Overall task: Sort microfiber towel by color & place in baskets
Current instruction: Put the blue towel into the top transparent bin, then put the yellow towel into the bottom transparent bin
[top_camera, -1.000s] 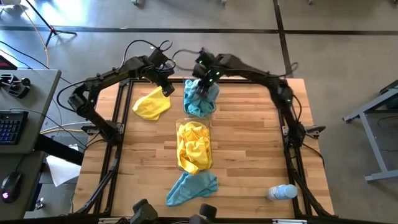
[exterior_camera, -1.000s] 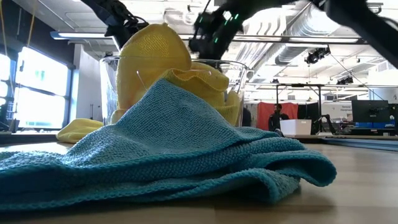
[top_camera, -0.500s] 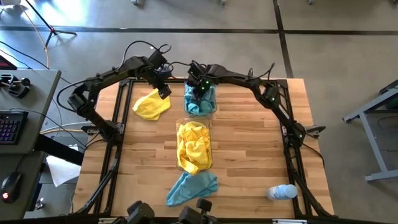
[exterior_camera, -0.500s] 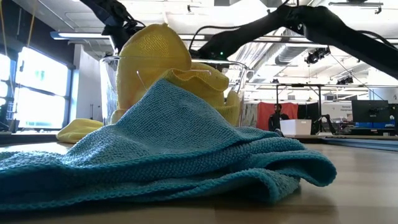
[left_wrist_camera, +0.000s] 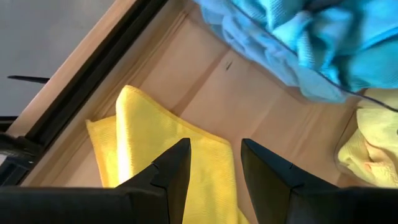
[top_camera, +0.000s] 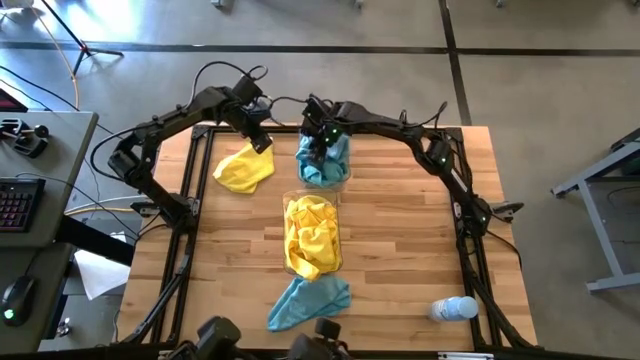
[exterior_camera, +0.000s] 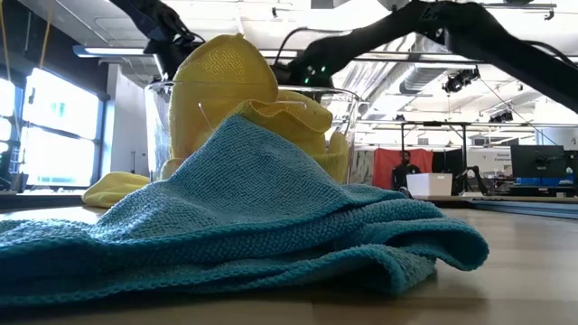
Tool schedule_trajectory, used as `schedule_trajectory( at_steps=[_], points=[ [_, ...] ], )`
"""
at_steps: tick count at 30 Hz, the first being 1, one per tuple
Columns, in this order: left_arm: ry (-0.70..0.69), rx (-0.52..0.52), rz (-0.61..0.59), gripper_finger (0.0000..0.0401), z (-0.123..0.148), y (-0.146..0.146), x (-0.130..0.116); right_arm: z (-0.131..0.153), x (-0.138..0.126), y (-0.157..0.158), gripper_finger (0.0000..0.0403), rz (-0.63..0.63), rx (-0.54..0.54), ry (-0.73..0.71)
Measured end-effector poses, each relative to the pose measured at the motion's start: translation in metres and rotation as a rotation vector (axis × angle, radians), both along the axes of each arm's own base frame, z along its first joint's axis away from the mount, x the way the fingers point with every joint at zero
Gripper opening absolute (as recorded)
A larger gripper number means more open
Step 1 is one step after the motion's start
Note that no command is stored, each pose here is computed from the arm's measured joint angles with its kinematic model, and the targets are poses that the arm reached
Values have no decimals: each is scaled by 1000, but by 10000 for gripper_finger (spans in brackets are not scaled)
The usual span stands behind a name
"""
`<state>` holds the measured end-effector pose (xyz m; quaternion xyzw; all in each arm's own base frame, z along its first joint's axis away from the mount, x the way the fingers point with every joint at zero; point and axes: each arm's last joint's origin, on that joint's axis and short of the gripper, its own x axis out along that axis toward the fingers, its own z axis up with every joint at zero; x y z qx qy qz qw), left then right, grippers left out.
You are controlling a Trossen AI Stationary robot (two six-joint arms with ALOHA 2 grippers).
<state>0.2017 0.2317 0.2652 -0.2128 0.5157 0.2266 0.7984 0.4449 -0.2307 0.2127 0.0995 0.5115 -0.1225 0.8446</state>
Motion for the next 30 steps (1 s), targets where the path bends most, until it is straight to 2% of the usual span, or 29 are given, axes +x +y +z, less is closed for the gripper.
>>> schedule_trajectory(
  at_steps=[4, 13, 17, 24, 30],
  points=[
    [0, 2, 13, 131, 0, 3, -4, 37, -10, 5, 162, 2, -34, -60],
    [2, 9, 22, 131, 0, 8, -10, 100, -35, 19, 165, -19, -57, -156],
    [5, 10, 19, 131, 0, 9, -11, 107, -48, 25, 165, -46, -20, -90],
    [34, -14, -3, 131, -1, 6, -13, 107, -66, 25, 165, -28, 142, -19],
    [49, -26, -18, 131, -2, 4, -14, 107, -75, 23, 165, -82, 166, 36]
  ],
)
